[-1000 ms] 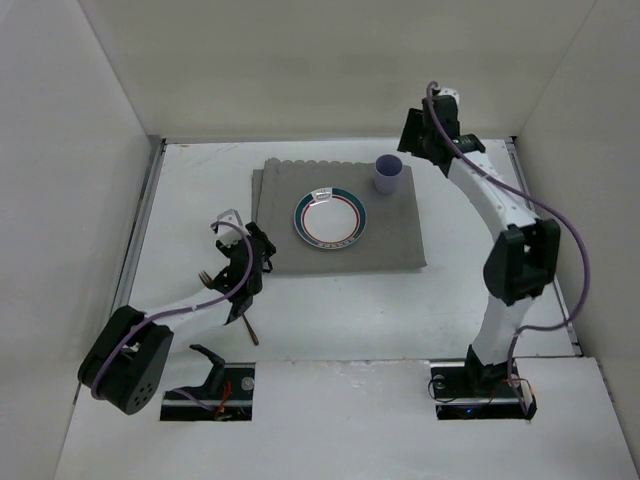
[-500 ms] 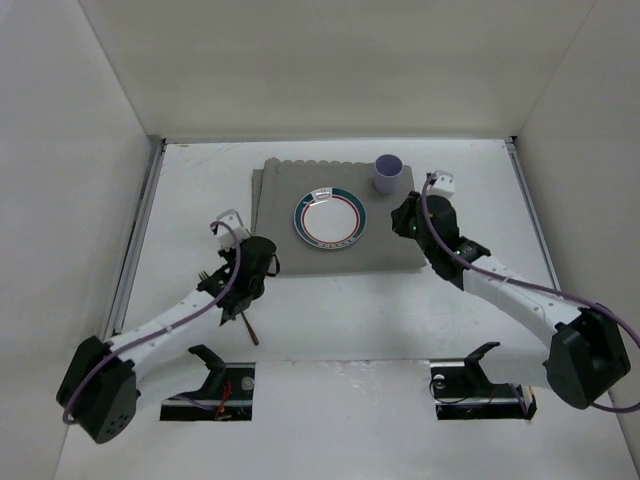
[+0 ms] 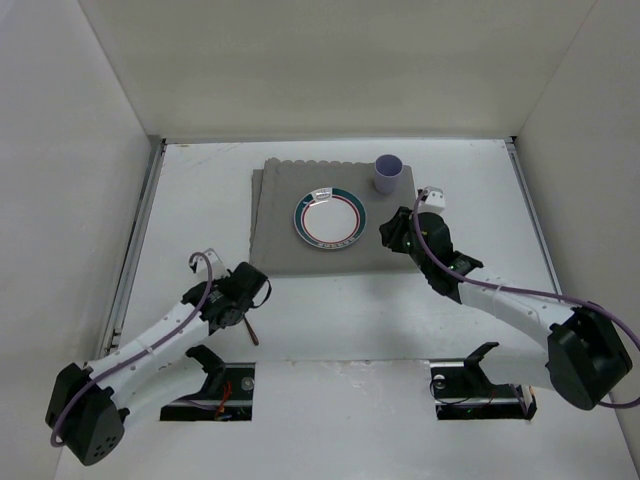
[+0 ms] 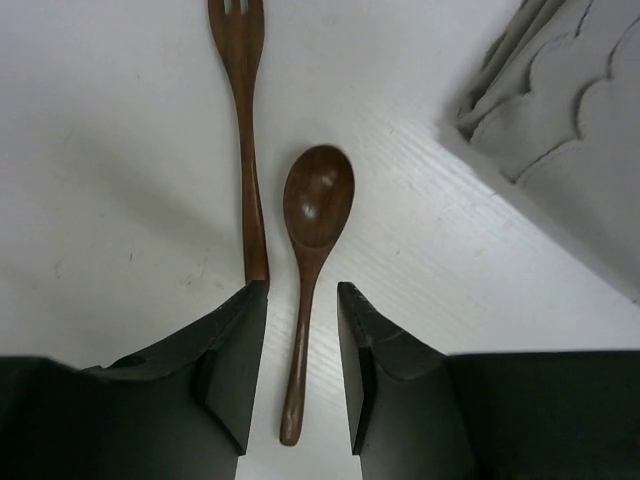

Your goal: Set the dinner table for one person

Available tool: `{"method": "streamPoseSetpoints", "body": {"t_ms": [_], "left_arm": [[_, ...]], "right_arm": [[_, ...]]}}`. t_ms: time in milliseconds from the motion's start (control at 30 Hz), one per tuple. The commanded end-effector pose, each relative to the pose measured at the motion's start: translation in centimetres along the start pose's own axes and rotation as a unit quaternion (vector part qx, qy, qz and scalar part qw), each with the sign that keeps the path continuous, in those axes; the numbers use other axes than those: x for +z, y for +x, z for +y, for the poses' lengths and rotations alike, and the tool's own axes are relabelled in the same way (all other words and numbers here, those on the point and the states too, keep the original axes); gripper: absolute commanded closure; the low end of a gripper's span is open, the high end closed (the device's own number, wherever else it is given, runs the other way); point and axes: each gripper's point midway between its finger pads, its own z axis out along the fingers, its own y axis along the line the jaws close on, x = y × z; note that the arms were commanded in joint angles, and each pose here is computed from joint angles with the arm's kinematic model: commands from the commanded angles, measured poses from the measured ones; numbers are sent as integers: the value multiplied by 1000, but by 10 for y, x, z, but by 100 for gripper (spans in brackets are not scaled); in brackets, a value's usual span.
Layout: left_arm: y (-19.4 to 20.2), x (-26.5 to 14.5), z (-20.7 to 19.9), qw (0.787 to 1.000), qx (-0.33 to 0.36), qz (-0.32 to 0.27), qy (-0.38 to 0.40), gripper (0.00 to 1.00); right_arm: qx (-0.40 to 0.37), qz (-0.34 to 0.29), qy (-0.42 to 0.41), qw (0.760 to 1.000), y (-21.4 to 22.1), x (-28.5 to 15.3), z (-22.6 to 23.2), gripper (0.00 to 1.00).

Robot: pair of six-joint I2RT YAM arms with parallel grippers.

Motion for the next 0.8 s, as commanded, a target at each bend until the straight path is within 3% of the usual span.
{"method": "streamPoseSetpoints", "body": {"t_ms": [0,767], "left_arm": [[21,-6,12,999,20,41,-25,68],[54,15,-1,995,49,72,-44,72]], "right_arm": [[18,-26,-31,999,-14,1,17,61],[19,-20,-46,999,-13,0,22,59]]}}
